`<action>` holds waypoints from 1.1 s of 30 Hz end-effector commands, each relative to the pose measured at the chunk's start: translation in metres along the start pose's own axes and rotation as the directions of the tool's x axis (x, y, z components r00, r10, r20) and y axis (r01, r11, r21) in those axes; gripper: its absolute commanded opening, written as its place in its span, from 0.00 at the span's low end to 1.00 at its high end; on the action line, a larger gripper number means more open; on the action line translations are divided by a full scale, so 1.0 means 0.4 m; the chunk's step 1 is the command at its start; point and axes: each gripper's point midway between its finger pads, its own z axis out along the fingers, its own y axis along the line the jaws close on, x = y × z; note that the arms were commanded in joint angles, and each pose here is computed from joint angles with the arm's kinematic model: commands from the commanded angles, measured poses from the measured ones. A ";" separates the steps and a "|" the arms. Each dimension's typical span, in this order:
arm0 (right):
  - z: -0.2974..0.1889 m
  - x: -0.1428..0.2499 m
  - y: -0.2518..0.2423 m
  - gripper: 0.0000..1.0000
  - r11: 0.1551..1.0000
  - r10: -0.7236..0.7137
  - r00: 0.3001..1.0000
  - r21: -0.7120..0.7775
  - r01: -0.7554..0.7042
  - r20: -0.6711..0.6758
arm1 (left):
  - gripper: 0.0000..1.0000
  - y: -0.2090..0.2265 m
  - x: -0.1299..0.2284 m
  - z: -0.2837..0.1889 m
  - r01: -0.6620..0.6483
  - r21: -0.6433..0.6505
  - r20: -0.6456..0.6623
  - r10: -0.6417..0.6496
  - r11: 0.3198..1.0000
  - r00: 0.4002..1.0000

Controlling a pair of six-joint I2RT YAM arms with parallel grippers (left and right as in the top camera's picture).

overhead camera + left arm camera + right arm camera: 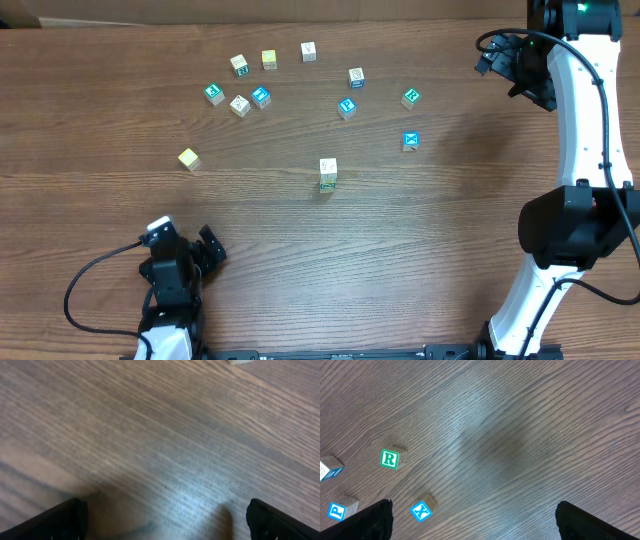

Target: Form a tower

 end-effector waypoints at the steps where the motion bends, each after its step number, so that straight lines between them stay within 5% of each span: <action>1: -0.019 -0.011 0.000 1.00 1.000 -0.003 1.000 -0.007 0.003 0.025 | 1.00 0.025 0.055 -0.010 -0.006 -0.023 -0.055 0.005 1.000 0.998; 18: -0.019 -0.011 0.000 1.00 1.000 -0.003 1.000 -0.007 0.003 0.025 | 1.00 -0.039 -0.076 -0.086 -0.126 0.109 0.193 0.104 0.986 0.976; 33: -0.019 -0.011 0.000 1.00 1.000 -0.003 1.000 -0.007 0.003 0.025 | 1.00 -0.110 -0.217 -0.210 -0.262 0.181 0.512 0.137 0.948 0.848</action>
